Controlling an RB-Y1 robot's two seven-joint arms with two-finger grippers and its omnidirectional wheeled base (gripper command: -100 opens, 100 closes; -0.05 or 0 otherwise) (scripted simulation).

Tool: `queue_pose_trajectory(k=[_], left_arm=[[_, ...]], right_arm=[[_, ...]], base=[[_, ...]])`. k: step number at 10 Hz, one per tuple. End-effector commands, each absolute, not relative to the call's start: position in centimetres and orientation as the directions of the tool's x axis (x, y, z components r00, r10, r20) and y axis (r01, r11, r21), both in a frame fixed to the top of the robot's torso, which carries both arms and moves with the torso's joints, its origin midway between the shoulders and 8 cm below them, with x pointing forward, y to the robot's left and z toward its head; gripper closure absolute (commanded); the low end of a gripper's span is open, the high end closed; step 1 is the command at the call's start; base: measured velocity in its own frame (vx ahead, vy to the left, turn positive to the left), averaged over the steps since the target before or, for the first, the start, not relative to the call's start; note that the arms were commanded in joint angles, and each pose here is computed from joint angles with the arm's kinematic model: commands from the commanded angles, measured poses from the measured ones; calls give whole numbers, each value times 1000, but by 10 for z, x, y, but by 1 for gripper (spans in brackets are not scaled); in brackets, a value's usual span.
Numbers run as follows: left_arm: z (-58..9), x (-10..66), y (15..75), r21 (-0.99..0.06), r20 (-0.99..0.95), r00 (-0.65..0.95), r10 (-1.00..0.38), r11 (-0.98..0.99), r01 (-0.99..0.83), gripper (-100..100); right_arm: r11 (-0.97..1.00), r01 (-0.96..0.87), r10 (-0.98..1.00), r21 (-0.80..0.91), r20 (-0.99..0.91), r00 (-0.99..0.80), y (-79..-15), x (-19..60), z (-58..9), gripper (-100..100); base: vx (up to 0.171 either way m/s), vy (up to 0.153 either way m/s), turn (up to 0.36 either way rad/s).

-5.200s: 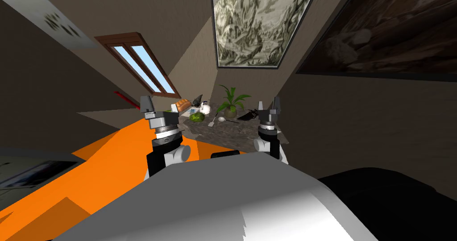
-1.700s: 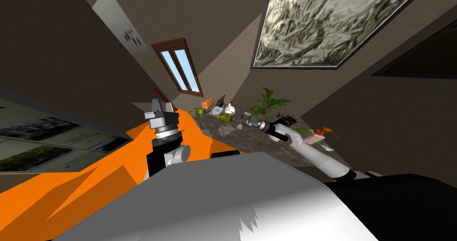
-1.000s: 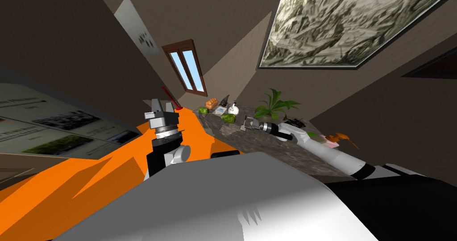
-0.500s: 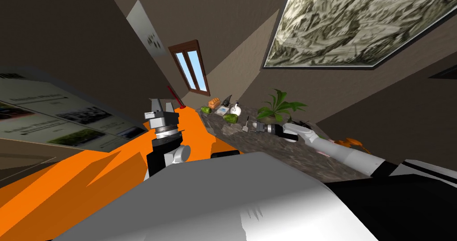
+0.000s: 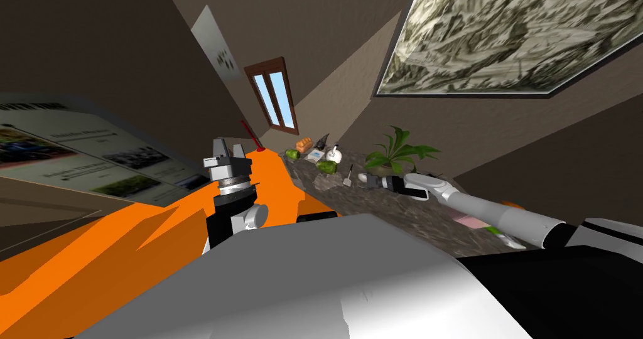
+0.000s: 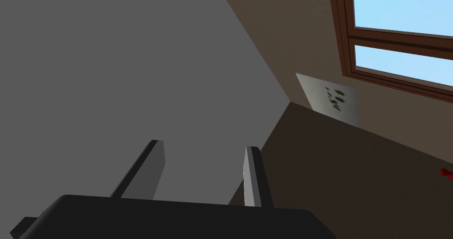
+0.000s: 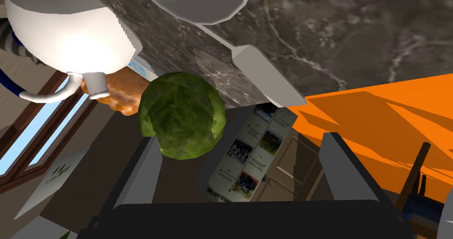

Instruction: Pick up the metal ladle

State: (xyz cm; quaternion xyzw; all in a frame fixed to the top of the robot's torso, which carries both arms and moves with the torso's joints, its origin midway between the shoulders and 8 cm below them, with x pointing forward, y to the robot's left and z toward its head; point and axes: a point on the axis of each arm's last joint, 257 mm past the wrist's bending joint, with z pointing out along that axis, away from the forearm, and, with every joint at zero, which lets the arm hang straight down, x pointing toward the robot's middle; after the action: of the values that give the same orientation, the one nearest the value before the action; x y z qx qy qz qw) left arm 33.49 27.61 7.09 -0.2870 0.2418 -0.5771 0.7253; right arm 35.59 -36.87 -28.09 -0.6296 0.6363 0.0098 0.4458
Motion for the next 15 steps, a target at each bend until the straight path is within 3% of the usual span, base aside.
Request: queue_pose_trajectory(k=[1, 8, 9, 10, 15], left_arm=[[71, 335, 276, -695, -19, 217, -976, 169, 698, 0], [71, 335, 276, -696, -19, 217, -976, 169, 698, 0], [71, 335, 276, -696, -19, 217, -976, 169, 698, 0], [71, 335, 276, -696, -19, 217, -976, 169, 698, 0], [71, 335, 276, -695, -19, 217, -976, 169, 698, 0]], right_arm=[[138, -818, -848, -558, -493, 194, -399, 349, -290, -100], [-6, -845, -931, -535, -306, 200, -470, 324, -309, -100], [-9, -846, -932, -533, -302, 200, -471, 323, -310, 0], [12, -846, -937, -534, -302, 177, -479, 322, -315, -100], [52, -845, -944, -533, -303, 132, -492, 318, -327, -100]], base=[[10, 3, 101], [16, -3, 62], [0, 0, 0], [-17, 10, 160], [-31, 13, 133]])
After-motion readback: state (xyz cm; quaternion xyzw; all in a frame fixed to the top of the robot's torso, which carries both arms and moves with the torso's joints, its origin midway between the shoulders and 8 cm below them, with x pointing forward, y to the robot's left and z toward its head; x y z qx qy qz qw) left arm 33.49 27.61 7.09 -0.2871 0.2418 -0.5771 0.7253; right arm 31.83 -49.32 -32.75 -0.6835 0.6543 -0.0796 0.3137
